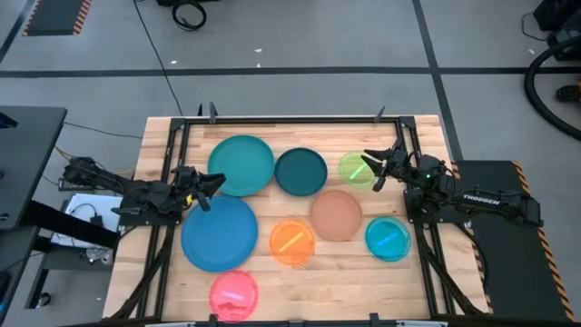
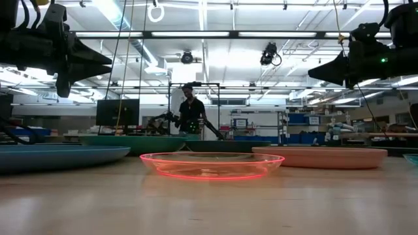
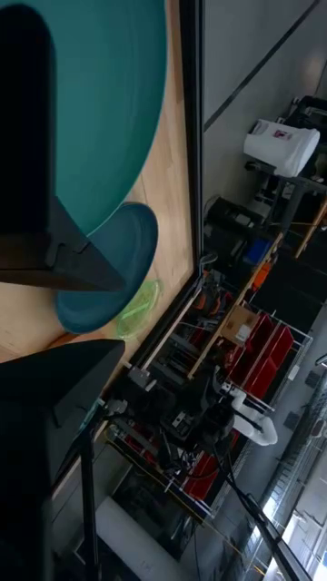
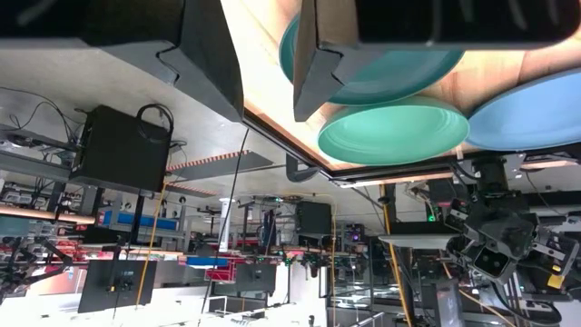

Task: Stack plastic plates

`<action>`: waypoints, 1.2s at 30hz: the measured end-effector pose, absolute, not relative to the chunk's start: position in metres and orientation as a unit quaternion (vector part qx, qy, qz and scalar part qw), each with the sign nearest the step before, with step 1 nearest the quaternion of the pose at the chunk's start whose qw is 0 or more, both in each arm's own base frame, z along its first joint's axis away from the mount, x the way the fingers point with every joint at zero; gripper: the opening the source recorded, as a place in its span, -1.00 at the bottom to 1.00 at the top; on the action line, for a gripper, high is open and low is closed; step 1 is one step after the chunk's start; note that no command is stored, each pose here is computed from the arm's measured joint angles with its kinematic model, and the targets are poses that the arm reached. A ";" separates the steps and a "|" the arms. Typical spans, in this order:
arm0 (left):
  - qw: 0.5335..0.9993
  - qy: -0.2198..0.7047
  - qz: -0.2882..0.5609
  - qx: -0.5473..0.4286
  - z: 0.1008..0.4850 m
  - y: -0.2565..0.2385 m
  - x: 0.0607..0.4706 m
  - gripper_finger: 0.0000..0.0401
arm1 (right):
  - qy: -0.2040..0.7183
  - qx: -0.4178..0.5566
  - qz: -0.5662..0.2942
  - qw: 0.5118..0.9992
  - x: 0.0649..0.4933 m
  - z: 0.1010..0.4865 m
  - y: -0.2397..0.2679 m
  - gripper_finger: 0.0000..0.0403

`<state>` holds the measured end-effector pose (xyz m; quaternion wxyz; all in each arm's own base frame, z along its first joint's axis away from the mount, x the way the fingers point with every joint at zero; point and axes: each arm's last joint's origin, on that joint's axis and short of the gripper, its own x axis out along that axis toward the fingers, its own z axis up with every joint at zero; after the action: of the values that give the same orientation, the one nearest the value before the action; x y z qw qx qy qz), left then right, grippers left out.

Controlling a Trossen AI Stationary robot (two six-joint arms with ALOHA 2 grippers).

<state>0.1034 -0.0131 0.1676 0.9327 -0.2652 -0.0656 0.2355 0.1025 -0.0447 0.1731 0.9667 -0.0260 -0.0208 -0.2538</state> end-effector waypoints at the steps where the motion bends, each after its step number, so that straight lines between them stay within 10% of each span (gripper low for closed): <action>1: 0.933 -0.065 0.236 -0.265 0.167 -0.013 0.103 -0.49 | -0.021 -0.026 -0.254 0.967 0.103 0.173 -0.045 -0.46; 19: 0.923 -0.161 0.238 -0.257 0.190 -0.007 0.101 -0.49 | -0.046 -0.027 -0.254 0.966 0.102 0.178 -0.045 -0.46; 26: 0.915 -0.169 0.237 -0.280 0.190 -0.007 0.101 -0.49 | -0.127 0.135 -0.236 0.954 0.101 0.185 -0.044 -0.46; 36: 0.977 -0.172 -0.003 -0.127 0.201 -0.020 0.102 -0.49 | -0.158 0.236 -0.181 0.942 0.105 0.189 -0.043 -0.46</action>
<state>0.1022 -0.0205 0.2015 0.9768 -0.1271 -0.1723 -0.0035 0.1048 -0.0431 0.1886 0.9417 0.2356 -0.1582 -0.1808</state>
